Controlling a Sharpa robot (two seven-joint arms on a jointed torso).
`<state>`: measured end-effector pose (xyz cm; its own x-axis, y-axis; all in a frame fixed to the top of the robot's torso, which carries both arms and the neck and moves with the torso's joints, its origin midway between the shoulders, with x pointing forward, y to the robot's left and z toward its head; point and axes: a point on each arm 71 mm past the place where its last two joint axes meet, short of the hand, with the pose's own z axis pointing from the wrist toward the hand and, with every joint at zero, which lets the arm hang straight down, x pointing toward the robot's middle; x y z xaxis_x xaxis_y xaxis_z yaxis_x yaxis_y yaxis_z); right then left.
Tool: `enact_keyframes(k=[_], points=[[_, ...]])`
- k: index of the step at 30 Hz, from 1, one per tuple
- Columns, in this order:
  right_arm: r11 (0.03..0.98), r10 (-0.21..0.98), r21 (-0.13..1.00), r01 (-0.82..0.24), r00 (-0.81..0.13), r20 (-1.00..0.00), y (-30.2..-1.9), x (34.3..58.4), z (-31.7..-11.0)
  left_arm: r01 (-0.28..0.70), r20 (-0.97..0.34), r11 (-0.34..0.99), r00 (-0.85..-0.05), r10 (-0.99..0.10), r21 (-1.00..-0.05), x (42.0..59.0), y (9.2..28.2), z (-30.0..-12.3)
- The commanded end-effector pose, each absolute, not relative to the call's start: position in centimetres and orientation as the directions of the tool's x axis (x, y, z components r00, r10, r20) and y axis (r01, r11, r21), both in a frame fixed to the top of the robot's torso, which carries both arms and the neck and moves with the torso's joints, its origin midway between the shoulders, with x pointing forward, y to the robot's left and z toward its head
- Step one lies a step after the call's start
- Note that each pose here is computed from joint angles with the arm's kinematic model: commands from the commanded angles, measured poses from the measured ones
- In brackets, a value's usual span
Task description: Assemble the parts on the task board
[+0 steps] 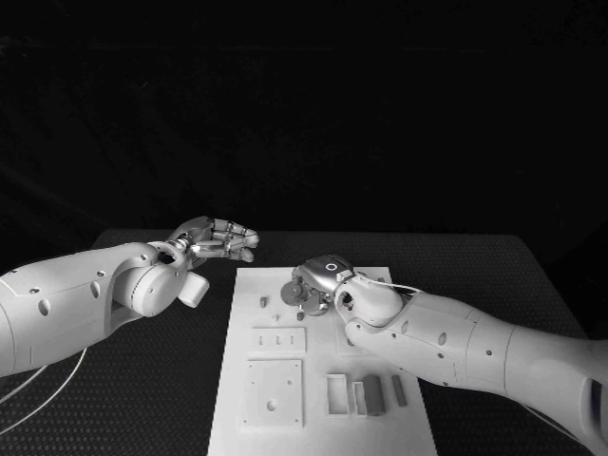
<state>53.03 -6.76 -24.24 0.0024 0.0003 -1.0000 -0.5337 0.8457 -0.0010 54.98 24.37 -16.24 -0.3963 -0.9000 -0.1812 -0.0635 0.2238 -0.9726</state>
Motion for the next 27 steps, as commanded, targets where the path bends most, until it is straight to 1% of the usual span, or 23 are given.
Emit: enact_keyframes(k=[1, 6, 10, 12, 14, 17, 19, 20, 22, 23, 25, 27], points=[[0.843, 0.04, 0.018, -0.538, 0.03, -0.999, -6.9, 52.8, -23.9, -0.055, -0.179, 0.219, -0.407, -0.896, -0.974, 54.9, 24.2, -16.1], [0.833, 0.124, 0.05, -0.55, 0.098, -0.988, -7.3, 52.4, -22.2, -0.056, -0.179, 0.22, -0.404, -0.897, -0.974, 54.9, 24.6, -16.1], [0.832, 0.193, 0.093, -0.547, 0.128, -0.973, -8.1, 52.4, -20.2, -0.056, -0.185, 0.223, -0.387, -0.903, -0.973, 55.1, 25.2, -16.1], [0.833, 0.228, 0.127, -0.538, 0.125, -0.966, -8.5, 52.5, -19.4, -0.058, -0.187, 0.225, -0.379, -0.906, -0.973, 55.1, 25.5, -16.1], [0.83, 0.297, 0.209, -0.517, 0.091, -0.951, -9.5, 52.6, -18.2, -0.058, -0.19, 0.227, -0.37, -0.91, -0.972, 55.2, 25.9, -16.1], [0.83, 0.308, 0.218, -0.513, 0.095, -0.947, -11.2, 52.5, -16.7, -0.058, -0.19, 0.226, -0.362, -0.912, -0.973, 55.2, 26.2, -16.1], [0.837, 0.326, 0.255, -0.484, 0.066, -0.943, -12.7, 52.9, -16.1, -0.058, -0.191, 0.226, -0.36, -0.913, -0.972, 55.2, 26.3, -16.2], [0.836, 0.342, 0.29, -0.467, 0.028, -0.939, -13.7, 53.4, -15.8, -0.06, -0.19, 0.226, -0.36, -0.913, -0.972, 55.2, 26.4, -16.3], [0.811, 0.377, 0.371, -0.452, -0.082, -0.923, -15.6, 54.4, -15.4, -0.068, -0.188, 0.227, -0.36, -0.914, -0.972, 55.2, 26.5, -16.7], [0.807, 0.391, 0.4, -0.435, -0.115, -0.913, -16.6, 54.7, -15.4, -0.072, -0.187, 0.227, -0.359, -0.914, -0.971, 55.1, 26.5, -16.9], [0.794, 0.409, 0.433, -0.426, -0.152, -0.9, -18.4, 55.1, -15.5, -0.075, -0.186, 0.227, -0.36, -0.914, -0.971, 55.1, 26.6, -17.1], [0.795, 0.402, 0.433, -0.425, -0.166, -0.9, -20.5, 55.4, -15.7, -0.074, -0.186, 0.227, -0.359, -0.915, -0.971, 55.1, 26.6, -17.2]])
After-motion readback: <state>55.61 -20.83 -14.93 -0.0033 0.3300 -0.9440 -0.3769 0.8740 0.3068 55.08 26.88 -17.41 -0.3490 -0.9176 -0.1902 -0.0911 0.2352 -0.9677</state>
